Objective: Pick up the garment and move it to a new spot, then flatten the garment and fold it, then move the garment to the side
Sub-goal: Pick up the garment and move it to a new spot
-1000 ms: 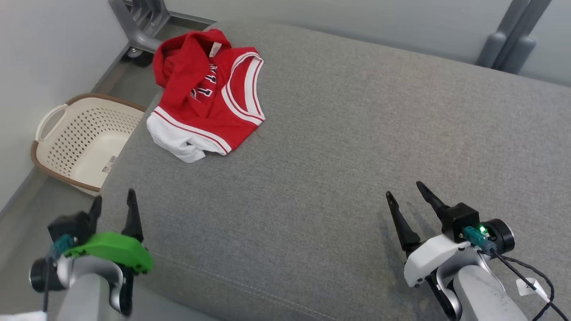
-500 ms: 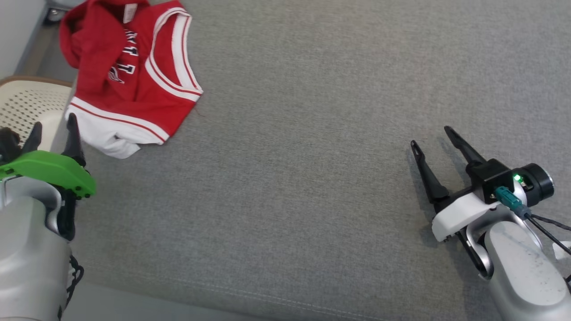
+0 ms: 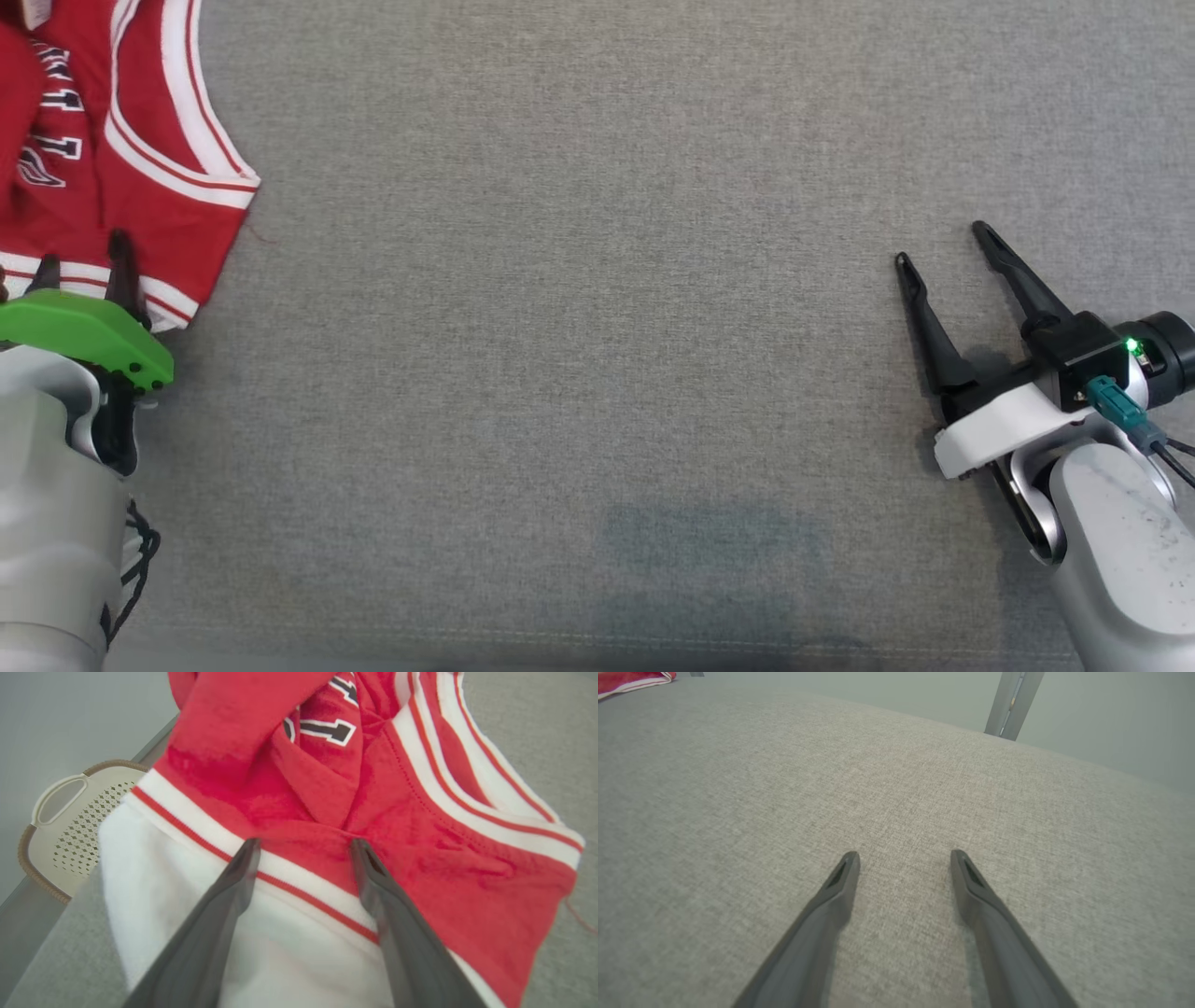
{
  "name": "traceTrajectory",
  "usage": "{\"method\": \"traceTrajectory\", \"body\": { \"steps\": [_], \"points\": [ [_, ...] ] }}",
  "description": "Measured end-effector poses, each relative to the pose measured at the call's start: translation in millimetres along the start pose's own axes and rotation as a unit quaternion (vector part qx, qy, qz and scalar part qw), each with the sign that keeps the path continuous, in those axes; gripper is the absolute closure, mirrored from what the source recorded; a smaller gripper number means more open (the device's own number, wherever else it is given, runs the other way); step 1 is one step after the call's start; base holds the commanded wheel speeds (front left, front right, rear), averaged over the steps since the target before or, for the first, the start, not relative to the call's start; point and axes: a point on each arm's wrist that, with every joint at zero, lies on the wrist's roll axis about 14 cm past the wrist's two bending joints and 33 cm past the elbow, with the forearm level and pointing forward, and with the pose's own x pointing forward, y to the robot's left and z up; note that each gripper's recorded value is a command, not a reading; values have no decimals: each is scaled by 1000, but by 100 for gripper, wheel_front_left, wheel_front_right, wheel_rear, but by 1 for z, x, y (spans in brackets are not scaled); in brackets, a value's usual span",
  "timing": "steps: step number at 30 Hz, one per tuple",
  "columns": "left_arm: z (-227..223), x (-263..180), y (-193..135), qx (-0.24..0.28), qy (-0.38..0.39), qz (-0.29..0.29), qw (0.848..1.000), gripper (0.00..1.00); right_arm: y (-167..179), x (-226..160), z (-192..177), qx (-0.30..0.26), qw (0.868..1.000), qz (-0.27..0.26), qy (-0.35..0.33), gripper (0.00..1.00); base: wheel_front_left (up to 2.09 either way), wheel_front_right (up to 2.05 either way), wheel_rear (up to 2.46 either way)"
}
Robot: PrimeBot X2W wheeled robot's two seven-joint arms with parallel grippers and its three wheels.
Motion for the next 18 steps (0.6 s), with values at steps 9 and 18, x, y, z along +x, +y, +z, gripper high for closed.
{"method": "traceTrajectory", "body": {
  "steps": [9,18],
  "points": [
    [-21,24,-25,-42,52,-8,998,100,-20,-7,-11,2,1000,-27,10,0,0,0,0],
    [-11,17,-86,-52,39,-94,993,100,-14,-10,0,27,999,-40,2,0,0,0,0]
  ]
}}
